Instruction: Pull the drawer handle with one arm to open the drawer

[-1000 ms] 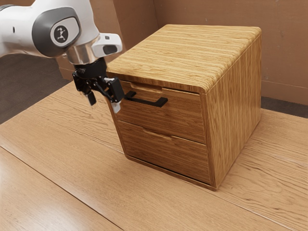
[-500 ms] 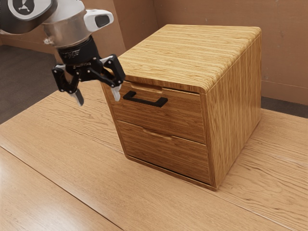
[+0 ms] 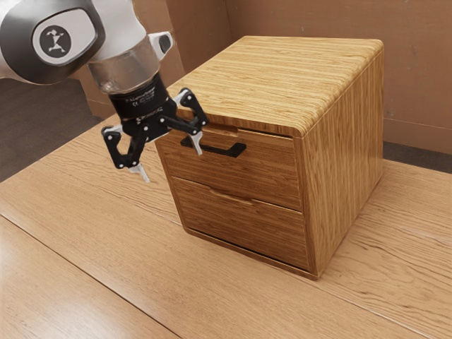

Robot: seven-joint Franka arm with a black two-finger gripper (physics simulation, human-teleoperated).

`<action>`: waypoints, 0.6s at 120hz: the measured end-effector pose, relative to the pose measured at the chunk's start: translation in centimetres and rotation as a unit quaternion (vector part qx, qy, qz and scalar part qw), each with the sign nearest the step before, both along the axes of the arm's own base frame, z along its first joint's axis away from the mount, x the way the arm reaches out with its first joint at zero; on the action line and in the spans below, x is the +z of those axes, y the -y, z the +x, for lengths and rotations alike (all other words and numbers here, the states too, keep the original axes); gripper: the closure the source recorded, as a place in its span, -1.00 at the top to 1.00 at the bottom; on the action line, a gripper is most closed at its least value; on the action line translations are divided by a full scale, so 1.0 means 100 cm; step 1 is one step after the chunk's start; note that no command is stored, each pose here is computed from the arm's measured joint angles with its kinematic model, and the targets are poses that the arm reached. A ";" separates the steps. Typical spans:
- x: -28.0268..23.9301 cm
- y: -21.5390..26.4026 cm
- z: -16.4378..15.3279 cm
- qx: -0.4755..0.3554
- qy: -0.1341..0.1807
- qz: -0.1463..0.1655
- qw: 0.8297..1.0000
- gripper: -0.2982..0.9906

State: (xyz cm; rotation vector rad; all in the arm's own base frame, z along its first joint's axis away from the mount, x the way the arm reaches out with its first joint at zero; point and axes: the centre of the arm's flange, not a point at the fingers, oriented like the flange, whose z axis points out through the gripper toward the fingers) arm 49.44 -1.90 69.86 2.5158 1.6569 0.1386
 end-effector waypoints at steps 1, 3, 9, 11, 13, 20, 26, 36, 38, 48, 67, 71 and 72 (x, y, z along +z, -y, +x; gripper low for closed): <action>-0.001 -0.001 -0.002 0.004 0.002 -0.001 1.000 0.54; -0.002 -0.002 -0.006 0.012 0.007 -0.003 1.000 0.54; -0.006 -0.006 -0.015 0.035 0.024 -0.009 0.999 0.54; -0.007 -0.007 -0.018 0.042 0.030 -0.011 0.999 0.54; -0.008 -0.008 -0.019 0.049 0.036 -0.012 0.998 0.54; -0.011 -0.011 -0.016 0.071 0.059 -0.012 0.996 0.54; -0.018 -0.012 -0.011 0.088 0.076 -0.013 0.993 0.54; -0.024 -0.011 0.000 0.110 0.106 -0.018 0.988 0.54; -0.024 -0.011 0.001 0.113 0.112 -0.019 0.987 0.54; -0.022 -0.008 0.005 0.129 0.138 -0.027 0.982 0.54; -0.029 -0.009 0.004 0.158 0.158 -0.039 0.974 0.54; -0.029 -0.009 0.005 0.163 0.162 -0.042 0.972 0.54; -0.029 -0.009 0.005 0.165 0.163 -0.042 0.972 0.54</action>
